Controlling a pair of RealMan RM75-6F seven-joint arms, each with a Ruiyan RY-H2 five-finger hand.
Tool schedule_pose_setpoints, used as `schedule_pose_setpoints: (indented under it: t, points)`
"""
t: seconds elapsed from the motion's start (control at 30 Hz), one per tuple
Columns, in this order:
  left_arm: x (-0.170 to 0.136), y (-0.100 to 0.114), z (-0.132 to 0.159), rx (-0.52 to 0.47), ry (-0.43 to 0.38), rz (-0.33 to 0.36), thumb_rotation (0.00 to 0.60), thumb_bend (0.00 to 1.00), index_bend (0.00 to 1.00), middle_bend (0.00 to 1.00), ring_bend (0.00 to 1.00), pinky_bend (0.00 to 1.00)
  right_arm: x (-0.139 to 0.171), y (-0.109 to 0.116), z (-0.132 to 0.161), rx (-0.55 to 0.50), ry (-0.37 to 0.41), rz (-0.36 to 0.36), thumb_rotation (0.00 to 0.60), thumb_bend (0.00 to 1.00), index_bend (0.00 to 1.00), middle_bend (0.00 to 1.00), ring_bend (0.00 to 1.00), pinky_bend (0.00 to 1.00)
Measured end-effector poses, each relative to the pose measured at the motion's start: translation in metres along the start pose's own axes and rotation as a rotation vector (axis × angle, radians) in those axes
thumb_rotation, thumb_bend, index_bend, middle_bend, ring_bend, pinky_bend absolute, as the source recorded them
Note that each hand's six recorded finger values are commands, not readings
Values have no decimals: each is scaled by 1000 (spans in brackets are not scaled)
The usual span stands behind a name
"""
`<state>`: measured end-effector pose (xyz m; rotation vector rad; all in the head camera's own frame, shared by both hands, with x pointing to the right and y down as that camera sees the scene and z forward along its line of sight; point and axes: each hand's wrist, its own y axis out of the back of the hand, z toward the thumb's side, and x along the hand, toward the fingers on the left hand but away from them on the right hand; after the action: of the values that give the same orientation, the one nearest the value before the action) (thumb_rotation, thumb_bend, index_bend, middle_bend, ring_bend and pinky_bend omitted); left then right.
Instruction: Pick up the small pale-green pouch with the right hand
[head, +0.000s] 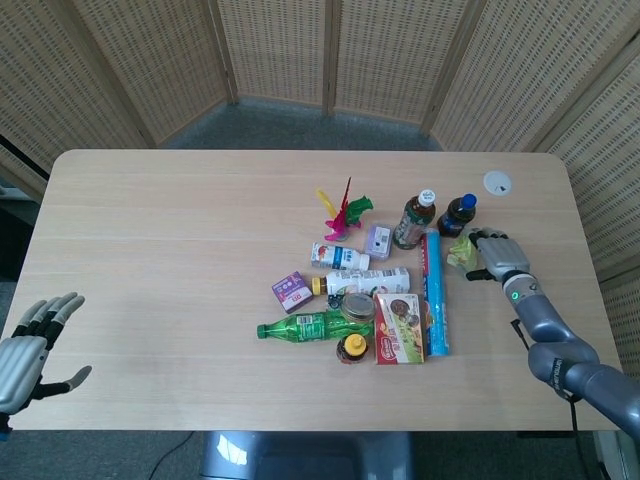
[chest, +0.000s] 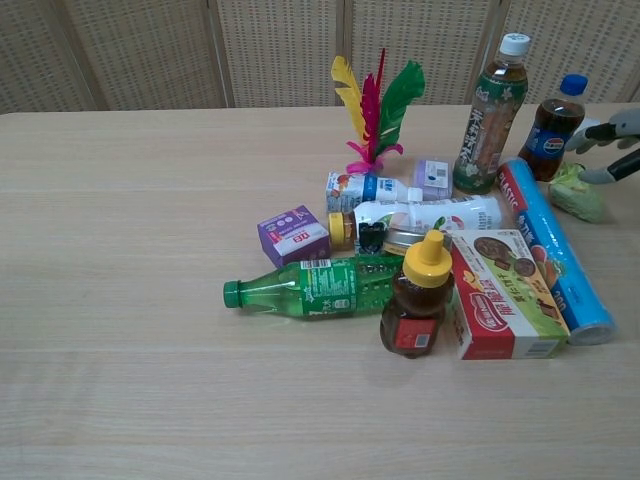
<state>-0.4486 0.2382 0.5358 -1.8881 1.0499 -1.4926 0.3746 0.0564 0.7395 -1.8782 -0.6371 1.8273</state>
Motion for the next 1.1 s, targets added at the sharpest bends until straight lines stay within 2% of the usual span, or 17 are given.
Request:
schedule_pose_setpoints:
  t: [0.2,0.5,0.8,0.97,1.1]
  points:
    - [1,0,0,-1,-1,2,600,302,36,0,0,0,-7,-23,0,-12,-5,54,339,453,0,0,0,0]
    - [5,-3,2,-19,-27,2,600,302,36,0,0,0,20,-40,-10,-28,9,60,337,453,0,0,0,0]
    - [7,-6,-2,-36,-50,-4,600,301,36,0,0,0,78,-50,-21,-41,9,29,328,452,0,0,0,0]
    - [7,-9,-3,-51,-61,-10,600,304,36,0,0,0,120,-55,-33,-60,-37,-2,317,451,0,0,0,0]
    - [6,-9,-4,-53,-65,-7,600,301,36,0,0,0,142,-47,-43,-43,-73,-57,308,445,0,0,0,0]
